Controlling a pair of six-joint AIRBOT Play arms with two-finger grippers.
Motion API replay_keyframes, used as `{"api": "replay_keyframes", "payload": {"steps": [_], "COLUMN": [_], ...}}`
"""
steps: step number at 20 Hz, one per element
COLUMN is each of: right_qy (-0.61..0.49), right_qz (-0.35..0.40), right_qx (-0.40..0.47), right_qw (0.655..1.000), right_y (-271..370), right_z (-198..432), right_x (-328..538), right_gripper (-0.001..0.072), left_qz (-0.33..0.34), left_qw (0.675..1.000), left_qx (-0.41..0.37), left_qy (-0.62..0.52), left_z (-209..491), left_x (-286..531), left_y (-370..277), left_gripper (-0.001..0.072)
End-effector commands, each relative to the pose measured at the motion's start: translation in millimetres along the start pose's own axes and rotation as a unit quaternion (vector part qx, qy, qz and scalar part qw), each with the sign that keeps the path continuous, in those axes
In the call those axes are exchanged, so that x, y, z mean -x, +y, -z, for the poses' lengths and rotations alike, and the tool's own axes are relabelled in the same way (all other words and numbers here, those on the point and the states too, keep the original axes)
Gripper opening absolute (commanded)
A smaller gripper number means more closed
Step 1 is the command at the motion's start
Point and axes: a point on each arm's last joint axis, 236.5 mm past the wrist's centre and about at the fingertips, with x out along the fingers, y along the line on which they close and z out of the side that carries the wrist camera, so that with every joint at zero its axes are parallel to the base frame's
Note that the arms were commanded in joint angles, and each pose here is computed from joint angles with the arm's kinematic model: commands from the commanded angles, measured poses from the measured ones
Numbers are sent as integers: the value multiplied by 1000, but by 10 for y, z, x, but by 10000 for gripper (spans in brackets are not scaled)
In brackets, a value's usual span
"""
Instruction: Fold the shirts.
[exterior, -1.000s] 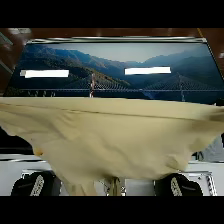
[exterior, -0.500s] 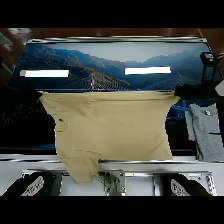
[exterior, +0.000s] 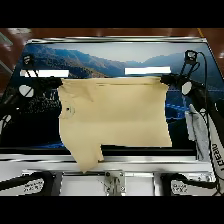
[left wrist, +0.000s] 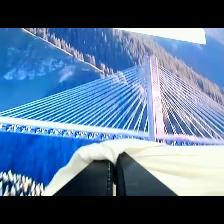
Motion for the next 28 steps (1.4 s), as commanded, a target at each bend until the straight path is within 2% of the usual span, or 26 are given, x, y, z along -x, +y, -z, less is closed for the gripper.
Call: {"api": "replay_keyframes", "payload": {"steps": [1, 6, 8, 10, 13, 15, 20, 23, 24, 25, 26, 27, 28], "right_qy": [-5, 61, 98, 161, 279, 320, 331, 346, 350, 354, 365, 381, 395], "right_qz": [7, 8, 19, 23, 25, 28, 28, 25, 25, 25, 25, 28, 41], "right_qx": [-19, -8, 36, 43, 42, 44, 29, 20, 20, 20, 27, 47, 71], "right_qw": [1000, 998, 994, 986, 959, 946, 943, 938, 936, 935, 930, 923, 915], "right_y": [-63, -75, -138, -181, -219, -249, -233, -210, -210, -212, -222, -265, -356], "right_z": [124, 460, 580, 855, 1428, 1633, 1708, 1788, 1802, 1813, 1833, 1829, 1797], "right_x": [-243, -263, -164, -62, 94, 150, 142, 165, 178, 197, 242, 331, 443], "right_gripper": [60, 59, 59, 60, 59, 59, 60, 60, 112, 372, 582, 593, 593], "left_qz": [-7, 1, 12, 13, 22, 16, 3, 8, 10, 16, 18, 20, 22], "left_qw": [1000, 997, 988, 966, 940, 929, 911, 907, 907, 906, 901, 894, 886], "left_qx": [26, 25, -39, -86, -74, -58, -12, -17, -16, -9, -6, -4, 1], "left_qy": [5, 74, 149, 242, 334, 365, 413, 421, 421, 423, 433, 448, 463], "left_z": [244, 492, 707, 1062, 1477, 1620, 1889, 1964, 1967, 1970, 1976, 1976, 1952], "left_x": [-325, -268, -135, 47, 243, 300, 334, 308, 310, 326, 378, 453, 550], "left_y": [-29, 17, 36, 86, 84, 104, 116, 41, 15, -20, -24, -22, -2], "left_gripper": [44, 44, 44, 43, 43, 44, 44, 44, 48, 145, 390, 533, 539]}}
